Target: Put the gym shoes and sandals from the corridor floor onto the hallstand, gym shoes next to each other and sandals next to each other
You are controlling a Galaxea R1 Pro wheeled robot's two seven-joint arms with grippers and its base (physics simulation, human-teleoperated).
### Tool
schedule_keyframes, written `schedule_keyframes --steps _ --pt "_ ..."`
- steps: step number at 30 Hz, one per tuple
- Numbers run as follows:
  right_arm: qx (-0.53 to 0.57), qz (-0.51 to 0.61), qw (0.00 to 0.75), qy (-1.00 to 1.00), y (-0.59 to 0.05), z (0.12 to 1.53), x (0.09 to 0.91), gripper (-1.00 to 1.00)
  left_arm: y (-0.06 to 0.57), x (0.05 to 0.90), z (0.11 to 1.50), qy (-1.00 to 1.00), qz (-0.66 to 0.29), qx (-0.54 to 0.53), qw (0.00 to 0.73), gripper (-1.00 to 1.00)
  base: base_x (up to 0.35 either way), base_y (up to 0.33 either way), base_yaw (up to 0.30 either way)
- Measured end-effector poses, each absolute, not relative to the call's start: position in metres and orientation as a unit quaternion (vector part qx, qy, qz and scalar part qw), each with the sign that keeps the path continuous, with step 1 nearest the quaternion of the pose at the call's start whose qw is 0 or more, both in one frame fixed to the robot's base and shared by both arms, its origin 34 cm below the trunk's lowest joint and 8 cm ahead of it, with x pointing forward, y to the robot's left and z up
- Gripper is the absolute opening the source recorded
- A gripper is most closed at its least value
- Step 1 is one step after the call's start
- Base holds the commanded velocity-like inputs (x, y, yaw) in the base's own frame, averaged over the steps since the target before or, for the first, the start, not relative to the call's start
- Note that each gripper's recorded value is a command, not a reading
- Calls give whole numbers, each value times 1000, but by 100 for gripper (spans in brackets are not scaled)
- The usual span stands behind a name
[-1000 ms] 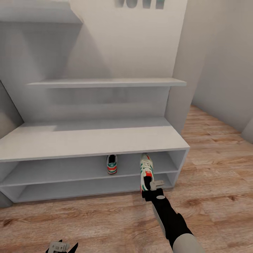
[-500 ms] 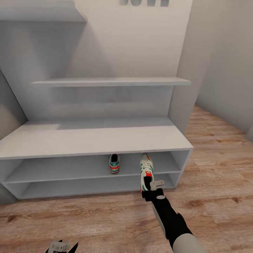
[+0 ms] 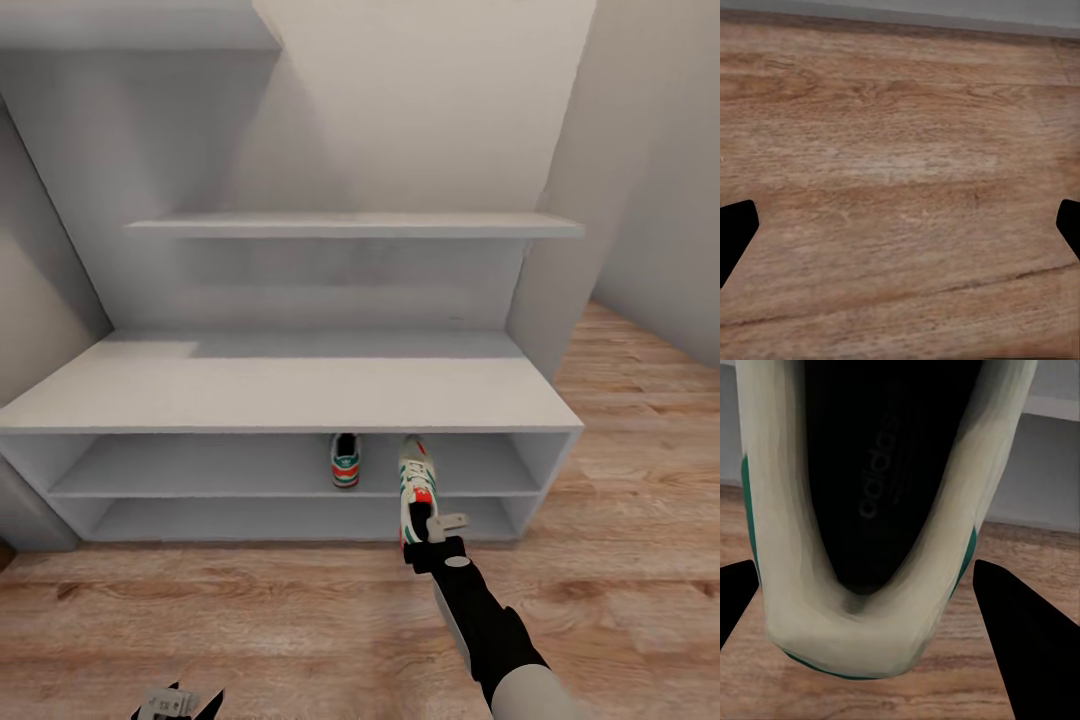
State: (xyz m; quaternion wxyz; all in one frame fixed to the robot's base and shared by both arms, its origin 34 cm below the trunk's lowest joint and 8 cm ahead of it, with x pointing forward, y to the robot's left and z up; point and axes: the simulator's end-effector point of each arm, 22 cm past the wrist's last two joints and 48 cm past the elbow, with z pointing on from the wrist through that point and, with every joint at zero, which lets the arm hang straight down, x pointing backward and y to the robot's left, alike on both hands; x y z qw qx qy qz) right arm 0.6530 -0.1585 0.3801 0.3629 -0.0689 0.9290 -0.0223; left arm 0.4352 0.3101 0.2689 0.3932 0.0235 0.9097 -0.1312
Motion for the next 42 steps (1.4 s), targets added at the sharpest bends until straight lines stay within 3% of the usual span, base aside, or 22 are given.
schedule_keyframes --steps 9,42 --pt "-68 -22 358 931 -159 375 651 -100 310 432 266 911 -132 23 389 100 200 0 139" --pt "-65 -21 360 930 -160 375 652 -100 310 432 265 912 -130 22 389 100 138 10 3"
